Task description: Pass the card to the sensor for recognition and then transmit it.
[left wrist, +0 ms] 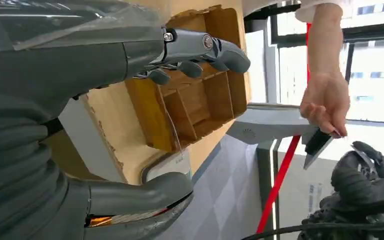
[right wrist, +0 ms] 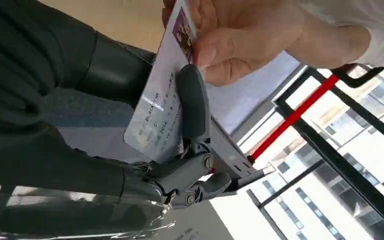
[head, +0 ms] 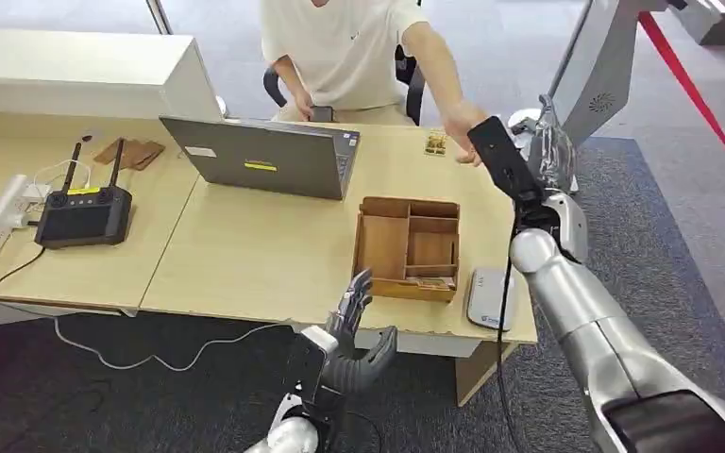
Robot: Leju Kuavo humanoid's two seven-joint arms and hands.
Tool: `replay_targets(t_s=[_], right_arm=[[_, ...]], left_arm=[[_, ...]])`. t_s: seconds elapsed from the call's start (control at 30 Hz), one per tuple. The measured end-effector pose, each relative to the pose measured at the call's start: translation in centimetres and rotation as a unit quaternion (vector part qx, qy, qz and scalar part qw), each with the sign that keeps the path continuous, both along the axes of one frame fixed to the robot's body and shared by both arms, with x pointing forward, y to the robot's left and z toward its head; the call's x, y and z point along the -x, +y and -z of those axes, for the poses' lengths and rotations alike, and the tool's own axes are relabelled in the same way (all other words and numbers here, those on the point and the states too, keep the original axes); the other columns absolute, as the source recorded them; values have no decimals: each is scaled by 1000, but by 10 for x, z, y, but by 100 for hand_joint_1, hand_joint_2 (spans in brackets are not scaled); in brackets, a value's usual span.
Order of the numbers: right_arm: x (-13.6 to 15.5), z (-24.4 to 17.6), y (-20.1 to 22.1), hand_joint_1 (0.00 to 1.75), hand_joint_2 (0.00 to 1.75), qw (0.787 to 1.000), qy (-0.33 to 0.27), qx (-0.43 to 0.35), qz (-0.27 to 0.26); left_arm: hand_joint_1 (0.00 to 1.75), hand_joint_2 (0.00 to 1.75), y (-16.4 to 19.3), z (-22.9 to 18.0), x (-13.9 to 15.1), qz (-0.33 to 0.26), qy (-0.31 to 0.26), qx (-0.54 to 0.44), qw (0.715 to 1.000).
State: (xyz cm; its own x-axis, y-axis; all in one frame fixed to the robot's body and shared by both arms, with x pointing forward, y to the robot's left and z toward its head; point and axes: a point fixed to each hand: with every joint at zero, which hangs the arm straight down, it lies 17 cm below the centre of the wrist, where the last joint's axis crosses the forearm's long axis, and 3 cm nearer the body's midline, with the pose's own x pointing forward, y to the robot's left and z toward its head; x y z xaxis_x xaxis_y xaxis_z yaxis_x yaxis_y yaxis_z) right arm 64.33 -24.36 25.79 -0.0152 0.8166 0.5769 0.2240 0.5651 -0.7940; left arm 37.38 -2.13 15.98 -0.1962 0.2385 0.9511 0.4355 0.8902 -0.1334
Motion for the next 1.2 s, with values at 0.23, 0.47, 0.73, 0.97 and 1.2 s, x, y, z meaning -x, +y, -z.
replay_targets(t_s=[0.23,0.47,0.73,0.97,1.2], right_arm=[[-3,18,-5,169,175,999,29,30,11],[-3,24,-3,0,175,999,32,39,13],[-3,17,7,0,175,1000,8,-15,-11],[2,-3,30,0,175,992,-42,-102,-56],[15,-8,52,0,175,981,-68,-164,-84]], left_arm=[[0,175,0,3,0,0,4,0,1000],[0,175,2,6,-2,-6,9,-2,1000],[0,175,5,9,-3,-13,13,-5,1000],[0,175,14,17,-3,-30,16,-15,999],[0,175,22,23,-3,-43,19,-22,999]])
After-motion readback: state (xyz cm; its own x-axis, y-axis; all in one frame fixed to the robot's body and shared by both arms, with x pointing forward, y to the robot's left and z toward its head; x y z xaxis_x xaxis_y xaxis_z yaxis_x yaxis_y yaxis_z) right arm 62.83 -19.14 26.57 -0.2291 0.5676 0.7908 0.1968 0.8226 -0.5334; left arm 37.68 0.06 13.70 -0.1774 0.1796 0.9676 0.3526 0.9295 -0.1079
